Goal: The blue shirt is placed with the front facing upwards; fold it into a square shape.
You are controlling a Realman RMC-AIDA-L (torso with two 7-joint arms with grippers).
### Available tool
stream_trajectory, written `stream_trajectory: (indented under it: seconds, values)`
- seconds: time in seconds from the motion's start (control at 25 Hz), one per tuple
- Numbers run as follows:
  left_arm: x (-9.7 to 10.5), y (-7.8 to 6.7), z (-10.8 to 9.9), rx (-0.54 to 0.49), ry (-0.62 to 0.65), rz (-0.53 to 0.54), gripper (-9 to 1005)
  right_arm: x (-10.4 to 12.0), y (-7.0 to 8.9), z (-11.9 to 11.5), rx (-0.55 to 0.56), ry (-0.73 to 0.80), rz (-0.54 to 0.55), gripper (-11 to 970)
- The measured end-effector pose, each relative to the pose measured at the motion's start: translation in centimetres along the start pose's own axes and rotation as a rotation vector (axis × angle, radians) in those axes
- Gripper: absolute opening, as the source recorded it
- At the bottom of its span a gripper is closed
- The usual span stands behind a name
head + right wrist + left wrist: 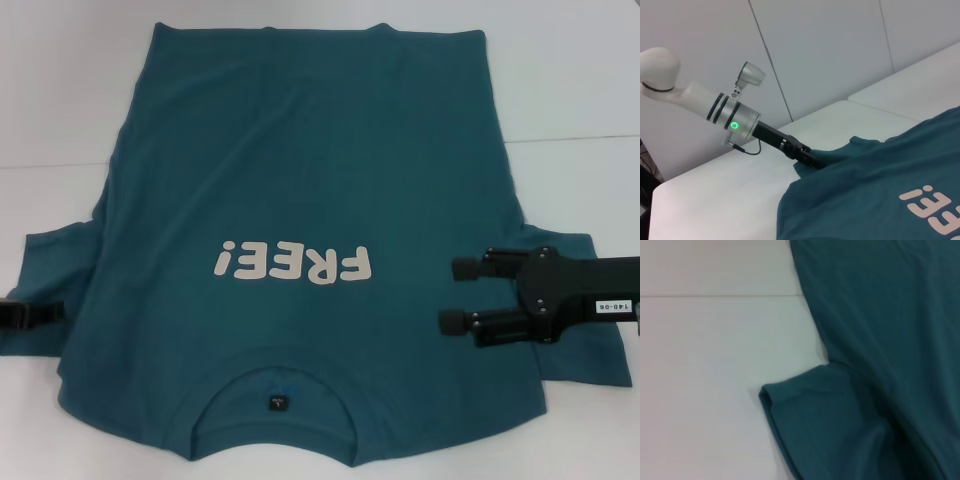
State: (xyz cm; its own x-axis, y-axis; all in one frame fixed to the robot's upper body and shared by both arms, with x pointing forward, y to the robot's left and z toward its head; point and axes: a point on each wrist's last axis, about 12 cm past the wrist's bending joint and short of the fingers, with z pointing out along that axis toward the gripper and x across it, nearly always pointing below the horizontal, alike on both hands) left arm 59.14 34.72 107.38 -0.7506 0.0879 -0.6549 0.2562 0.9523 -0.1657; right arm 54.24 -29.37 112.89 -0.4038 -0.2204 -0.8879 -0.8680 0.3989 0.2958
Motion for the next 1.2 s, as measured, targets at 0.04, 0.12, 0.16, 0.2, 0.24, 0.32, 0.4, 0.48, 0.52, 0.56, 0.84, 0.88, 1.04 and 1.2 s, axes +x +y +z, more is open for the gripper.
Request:
stream_trajectory:
  seconds: [0.04,0.12,0.16,0.2,0.24,0.32,0.4,0.48,0.52,0.56,0.84,0.88,1.04,1.2]
  values:
    - [-0.1,0.0,0.0,-0.002,-0.003,0.000,879,0.0,0.0,0.0,-0.001,0.000,-0.001,930]
    - [-0.2,0.1,-0.1,-0.006,-0.006,0.002,687,-0.1,0.0,0.1,-0.002,0.000,-0.002,930]
    - [-0.2,0.1,-0.1,-0.008,-0.007,0.002,641,-0.1,0.0,0.1,-0.002,-0.001,-0.003,930]
    - [-0.2,0.1,-0.1,-0.008,-0.007,0.002,596,-0.1,0.0,0.1,-0.003,-0.001,-0.003,929]
    - [-0.2,0.1,-0.1,-0.009,-0.006,0.003,550,-0.1,0.0,0.2,-0.003,-0.001,-0.002,929]
    - [-0.2,0.2,-0.1,-0.011,-0.006,0.005,459,-0.1,0.0,0.2,-0.004,-0.002,-0.002,929]
    - [-0.2,0.2,-0.1,-0.014,-0.008,0.006,392,-0.1,0.1,0.2,-0.006,-0.002,-0.002,928]
    - [-0.2,0.2,-0.1,-0.016,-0.008,0.006,349,-0.1,0.1,0.3,-0.007,-0.003,-0.001,928]
    - [-0.2,0.3,-0.2,-0.017,-0.010,0.006,328,-0.1,0.1,0.3,-0.007,-0.003,0.000,928]
    - [-0.2,0.3,-0.2,-0.018,-0.012,0.006,306,-0.1,0.1,0.2,-0.007,-0.005,0.002,927]
    - [-0.3,0.0,-0.2,-0.012,-0.016,0.012,146,-0.1,0.1,0.2,-0.005,-0.007,0.006,926]
    - [-0.4,0.0,-0.3,-0.010,-0.017,0.013,113,-0.1,0.1,0.2,-0.005,-0.007,0.007,926]
    - [-1.2,-0.1,-1.0,0.000,-0.028,0.028,17,-0.1,0.0,0.2,-0.004,-0.008,0.011,925]
    - [-2.2,-0.1,-1.9,0.003,-0.045,0.047,20,-0.2,0.0,0.1,-0.003,-0.008,0.011,924]
